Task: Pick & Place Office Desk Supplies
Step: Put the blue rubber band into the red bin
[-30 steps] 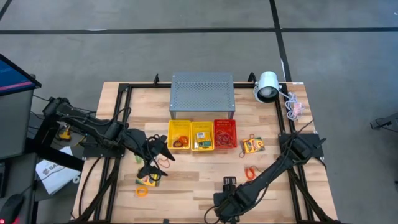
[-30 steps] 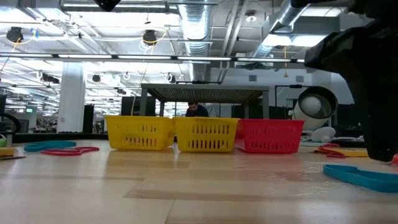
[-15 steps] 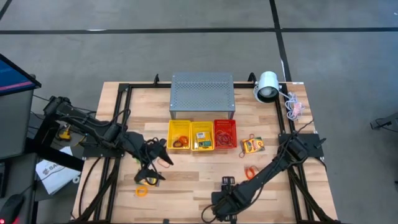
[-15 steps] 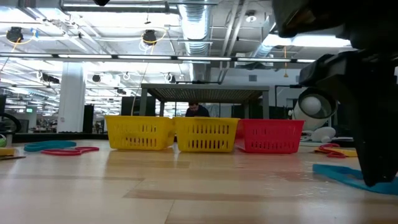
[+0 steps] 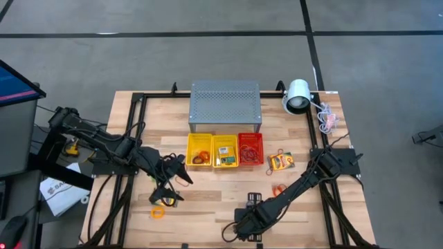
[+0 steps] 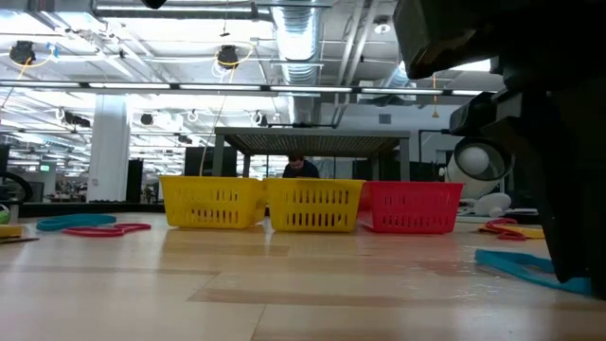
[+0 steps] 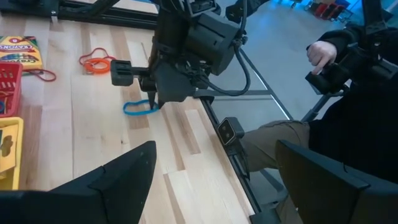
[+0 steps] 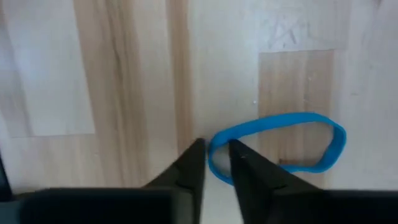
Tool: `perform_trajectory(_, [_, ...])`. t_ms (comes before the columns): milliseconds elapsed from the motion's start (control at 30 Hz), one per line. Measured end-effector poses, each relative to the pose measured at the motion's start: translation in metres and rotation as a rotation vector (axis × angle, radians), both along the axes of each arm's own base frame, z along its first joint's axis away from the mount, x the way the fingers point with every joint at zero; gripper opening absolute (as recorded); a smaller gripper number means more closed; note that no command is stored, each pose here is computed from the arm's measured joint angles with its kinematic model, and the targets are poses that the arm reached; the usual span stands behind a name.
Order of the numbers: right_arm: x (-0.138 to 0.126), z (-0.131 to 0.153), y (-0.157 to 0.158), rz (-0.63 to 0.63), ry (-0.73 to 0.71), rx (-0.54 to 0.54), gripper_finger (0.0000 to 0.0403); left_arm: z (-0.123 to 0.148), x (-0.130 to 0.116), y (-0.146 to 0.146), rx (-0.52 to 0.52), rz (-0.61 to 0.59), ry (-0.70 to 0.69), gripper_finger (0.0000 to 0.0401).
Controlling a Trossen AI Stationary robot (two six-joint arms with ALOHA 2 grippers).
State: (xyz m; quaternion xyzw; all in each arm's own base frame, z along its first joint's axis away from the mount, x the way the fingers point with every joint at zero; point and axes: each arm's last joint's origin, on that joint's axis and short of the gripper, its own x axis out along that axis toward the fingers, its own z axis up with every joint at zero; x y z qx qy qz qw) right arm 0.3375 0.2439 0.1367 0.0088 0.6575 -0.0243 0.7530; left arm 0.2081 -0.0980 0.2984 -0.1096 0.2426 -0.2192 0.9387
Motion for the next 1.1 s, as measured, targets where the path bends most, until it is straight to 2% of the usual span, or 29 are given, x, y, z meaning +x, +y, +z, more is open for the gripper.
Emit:
perform_trajectory(100, [0.0, 0.0, -0.001, 0.008, -0.002, -0.016, 0.0011, 0.0, 0.0, 0.0, -0.012, 0.006, 0.007, 0.0323])
perform_trajectory(400, [-0.001, 0.001, -0.002, 0.018, -0.007, -0.034, 0.0003, 0.0, 0.0, 0.0, -0.013, 0.006, 0.008, 0.0323])
perform_trajectory(533, [-0.006, 0.01, -0.008, 0.013, 0.004, -0.071, 0.0001, 0.0, 0.0, 0.0, -0.013, 0.006, 0.008, 0.0323])
perform_trajectory(767, [-0.012, 0.055, -0.014, -0.001, -0.132, -0.087, 0.0001, 0.0, 0.0, 0.0, -0.013, 0.006, 0.008, 0.0323])
perform_trajectory(967, [-0.019, 0.109, -0.023, -0.017, -0.354, -0.09, 0.0, 0.0, 0.0, 0.0, -0.013, 0.006, 0.008, 0.0323])
perform_trajectory(1100, [-0.025, 0.145, -0.026, 0.022, -0.533, -0.077, 0.0, 0.0, 0.0, 0.0, -0.013, 0.006, 0.008, 0.0323])
